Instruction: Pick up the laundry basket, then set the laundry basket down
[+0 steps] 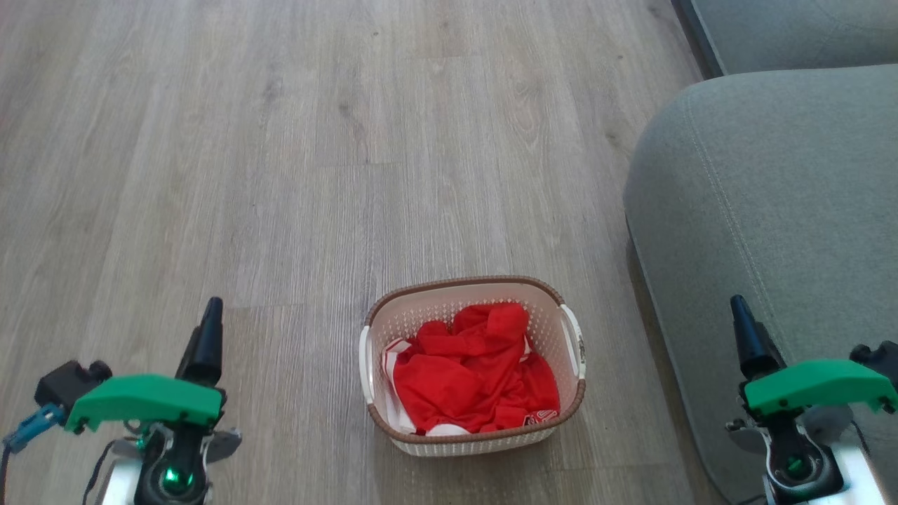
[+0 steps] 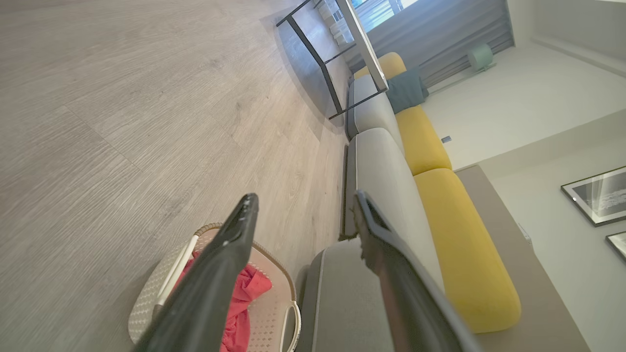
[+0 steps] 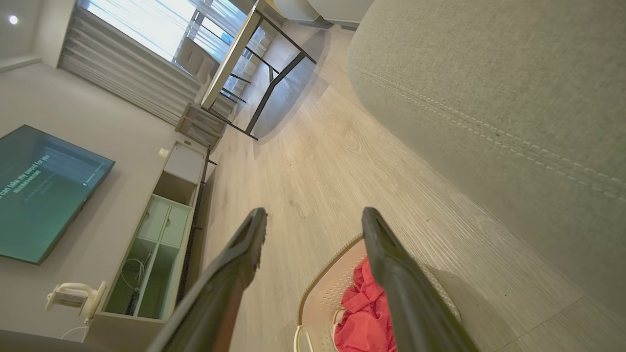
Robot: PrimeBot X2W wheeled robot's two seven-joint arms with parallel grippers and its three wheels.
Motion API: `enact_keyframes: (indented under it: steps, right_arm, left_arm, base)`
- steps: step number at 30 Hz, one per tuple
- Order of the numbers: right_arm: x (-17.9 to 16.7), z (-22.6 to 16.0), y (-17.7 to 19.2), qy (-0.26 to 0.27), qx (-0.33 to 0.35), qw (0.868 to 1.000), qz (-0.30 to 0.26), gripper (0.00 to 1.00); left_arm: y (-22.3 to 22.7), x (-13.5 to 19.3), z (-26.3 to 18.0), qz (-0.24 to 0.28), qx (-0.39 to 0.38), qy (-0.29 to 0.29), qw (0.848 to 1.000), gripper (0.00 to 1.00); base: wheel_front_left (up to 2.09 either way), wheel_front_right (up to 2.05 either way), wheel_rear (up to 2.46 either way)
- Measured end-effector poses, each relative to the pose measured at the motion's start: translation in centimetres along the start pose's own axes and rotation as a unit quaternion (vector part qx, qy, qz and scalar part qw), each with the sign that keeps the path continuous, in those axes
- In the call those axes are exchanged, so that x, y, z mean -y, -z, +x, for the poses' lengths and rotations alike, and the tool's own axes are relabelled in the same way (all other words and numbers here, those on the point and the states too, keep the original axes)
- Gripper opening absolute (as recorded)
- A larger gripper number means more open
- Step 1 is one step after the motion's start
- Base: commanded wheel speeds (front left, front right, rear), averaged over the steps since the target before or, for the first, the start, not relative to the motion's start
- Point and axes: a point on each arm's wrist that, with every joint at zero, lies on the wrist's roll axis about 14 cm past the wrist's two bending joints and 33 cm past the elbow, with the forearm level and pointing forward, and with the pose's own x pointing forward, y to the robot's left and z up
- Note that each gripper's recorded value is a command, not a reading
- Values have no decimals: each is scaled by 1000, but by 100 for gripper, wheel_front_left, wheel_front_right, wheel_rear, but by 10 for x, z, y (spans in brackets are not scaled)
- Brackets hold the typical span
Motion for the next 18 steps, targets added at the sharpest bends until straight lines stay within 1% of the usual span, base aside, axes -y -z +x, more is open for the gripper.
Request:
enact_keyframes:
  steps: [11,14,18]
  right_arm:
    - [-6,5,-4,-12,2,997,-77,100]
    - [-12,8,-5,-20,6,995,-102,100]
    - [-10,8,-2,-19,1,992,-127,100]
  left_arm:
    - [1,4,5,75,-3,7,997,100]
    - [1,9,8,105,-2,13,994,100]
    - [-2,10,9,131,1,17,991,100]
  base:
    - [0,0,0]
    - [0,0,0]
    - [0,0,0]
